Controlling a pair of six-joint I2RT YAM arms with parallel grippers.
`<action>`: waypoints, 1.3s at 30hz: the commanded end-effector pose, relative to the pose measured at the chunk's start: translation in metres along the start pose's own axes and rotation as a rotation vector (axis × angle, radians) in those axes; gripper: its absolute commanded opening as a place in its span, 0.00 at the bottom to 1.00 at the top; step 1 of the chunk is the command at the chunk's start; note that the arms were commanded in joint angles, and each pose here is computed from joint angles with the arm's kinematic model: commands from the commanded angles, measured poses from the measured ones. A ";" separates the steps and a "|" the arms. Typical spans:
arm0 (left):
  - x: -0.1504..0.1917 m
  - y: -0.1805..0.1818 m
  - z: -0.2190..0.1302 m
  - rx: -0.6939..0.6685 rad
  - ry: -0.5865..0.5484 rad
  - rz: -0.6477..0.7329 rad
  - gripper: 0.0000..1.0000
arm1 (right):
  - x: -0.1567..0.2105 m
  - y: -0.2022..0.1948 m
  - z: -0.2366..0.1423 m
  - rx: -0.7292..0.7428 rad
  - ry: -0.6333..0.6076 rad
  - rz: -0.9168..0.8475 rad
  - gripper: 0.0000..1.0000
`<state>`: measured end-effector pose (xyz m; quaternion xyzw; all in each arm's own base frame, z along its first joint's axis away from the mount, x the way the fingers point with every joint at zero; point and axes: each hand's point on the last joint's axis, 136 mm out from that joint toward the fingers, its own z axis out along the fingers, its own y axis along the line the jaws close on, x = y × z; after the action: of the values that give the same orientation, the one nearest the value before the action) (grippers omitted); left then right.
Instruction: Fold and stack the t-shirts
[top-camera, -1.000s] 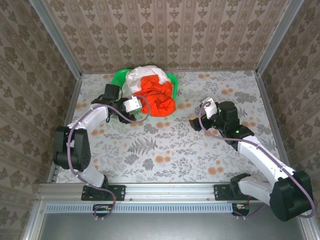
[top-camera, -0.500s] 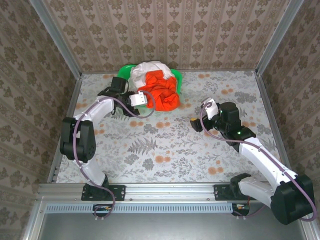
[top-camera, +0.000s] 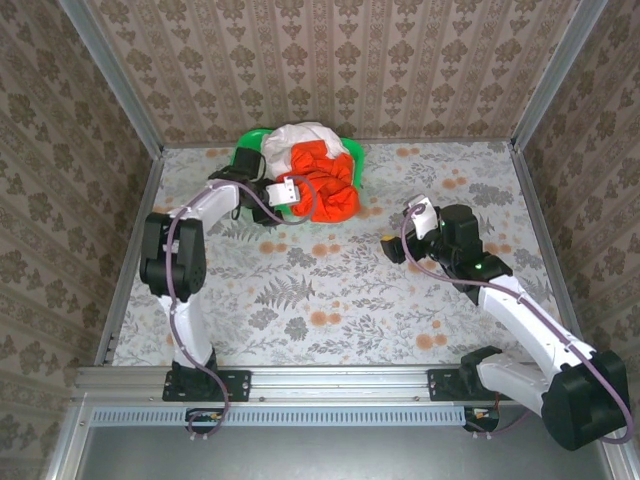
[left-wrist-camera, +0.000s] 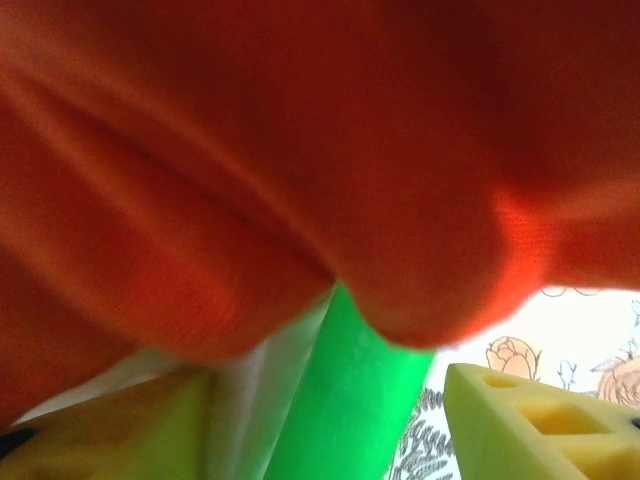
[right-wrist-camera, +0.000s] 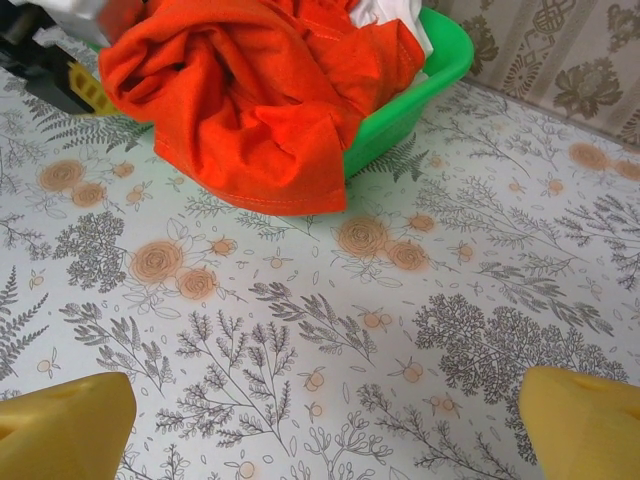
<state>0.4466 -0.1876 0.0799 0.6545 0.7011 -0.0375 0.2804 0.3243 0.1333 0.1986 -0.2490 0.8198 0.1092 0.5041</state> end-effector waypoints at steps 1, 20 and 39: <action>-0.006 0.000 -0.001 0.023 0.001 -0.008 0.47 | 0.002 -0.002 -0.008 0.025 0.006 0.012 1.00; 0.044 0.043 -0.050 -0.351 0.097 -0.727 0.00 | -0.079 0.086 0.036 -0.258 -0.034 -0.240 1.00; 0.174 0.068 -0.075 -0.673 0.409 -1.331 0.00 | -0.104 0.158 0.073 -0.429 -0.039 -0.259 1.00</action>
<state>0.4873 -0.0119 0.0801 0.0483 0.9593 0.1357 0.2427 0.3366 0.3292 0.2339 -0.4554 0.7327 0.2171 0.4567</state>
